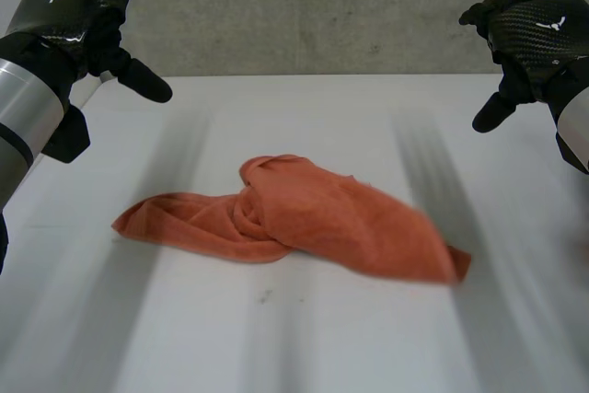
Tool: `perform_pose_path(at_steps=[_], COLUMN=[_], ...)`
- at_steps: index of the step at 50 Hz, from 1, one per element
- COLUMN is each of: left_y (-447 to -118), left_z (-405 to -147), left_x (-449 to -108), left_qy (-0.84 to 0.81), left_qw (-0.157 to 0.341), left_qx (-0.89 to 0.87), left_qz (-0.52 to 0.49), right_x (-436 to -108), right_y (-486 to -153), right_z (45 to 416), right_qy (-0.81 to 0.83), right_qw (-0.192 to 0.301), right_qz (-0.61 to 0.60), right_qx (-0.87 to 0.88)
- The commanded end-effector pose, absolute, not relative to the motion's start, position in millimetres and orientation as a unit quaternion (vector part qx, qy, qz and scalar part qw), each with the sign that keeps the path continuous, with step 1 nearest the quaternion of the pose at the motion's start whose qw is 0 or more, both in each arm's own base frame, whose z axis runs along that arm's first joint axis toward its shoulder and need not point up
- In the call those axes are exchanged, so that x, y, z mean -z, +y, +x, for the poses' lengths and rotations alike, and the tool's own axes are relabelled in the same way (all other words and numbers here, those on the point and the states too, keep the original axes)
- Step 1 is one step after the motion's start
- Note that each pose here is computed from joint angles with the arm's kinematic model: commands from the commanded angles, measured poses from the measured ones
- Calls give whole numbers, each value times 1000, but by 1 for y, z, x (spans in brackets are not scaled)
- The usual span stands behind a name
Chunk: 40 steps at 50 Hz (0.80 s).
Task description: Fold the laundry
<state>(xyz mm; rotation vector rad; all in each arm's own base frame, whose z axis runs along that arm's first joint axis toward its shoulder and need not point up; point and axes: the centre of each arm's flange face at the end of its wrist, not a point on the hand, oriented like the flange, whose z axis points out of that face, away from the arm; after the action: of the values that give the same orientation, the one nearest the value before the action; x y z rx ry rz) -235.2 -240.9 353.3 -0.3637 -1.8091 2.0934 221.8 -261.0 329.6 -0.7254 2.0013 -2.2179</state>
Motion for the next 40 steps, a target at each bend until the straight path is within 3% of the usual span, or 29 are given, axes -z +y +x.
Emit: perform_pose_path(at_steps=[1, 12, 19, 24, 25, 30, 40], left_y=[-243, -253, -256, -256, -261, -266, -293], left_z=[-236, -239, -229, -225, -224, -222, -217], left_x=[-350, -332, -281, -255, -222, -186, -137], left_qy=[-642, -664, -721, -743, -767, -788, -798], left_qw=[174, 161, 90, 66, 46, 31, 17], left_qx=[-736, -717, -660, -631, -595, -560, -550], left_qz=[-129, -138, -190, -214, -236, -252, -244], right_x=[-329, -309, -285, -259, -259, -215, -146], right_y=[-261, -255, -243, -235, -235, -251, -259], right_z=[222, 228, 245, 278, 278, 310, 367], right_qy=[651, 682, 719, 732, 732, 754, 761], right_qw=[34, 59, 96, 154, 154, 217, 247], right_qz=[-237, -285, -325, -333, -333, -299, -323], right_qx=[720, 671, 607, 574, 574, 543, 505])
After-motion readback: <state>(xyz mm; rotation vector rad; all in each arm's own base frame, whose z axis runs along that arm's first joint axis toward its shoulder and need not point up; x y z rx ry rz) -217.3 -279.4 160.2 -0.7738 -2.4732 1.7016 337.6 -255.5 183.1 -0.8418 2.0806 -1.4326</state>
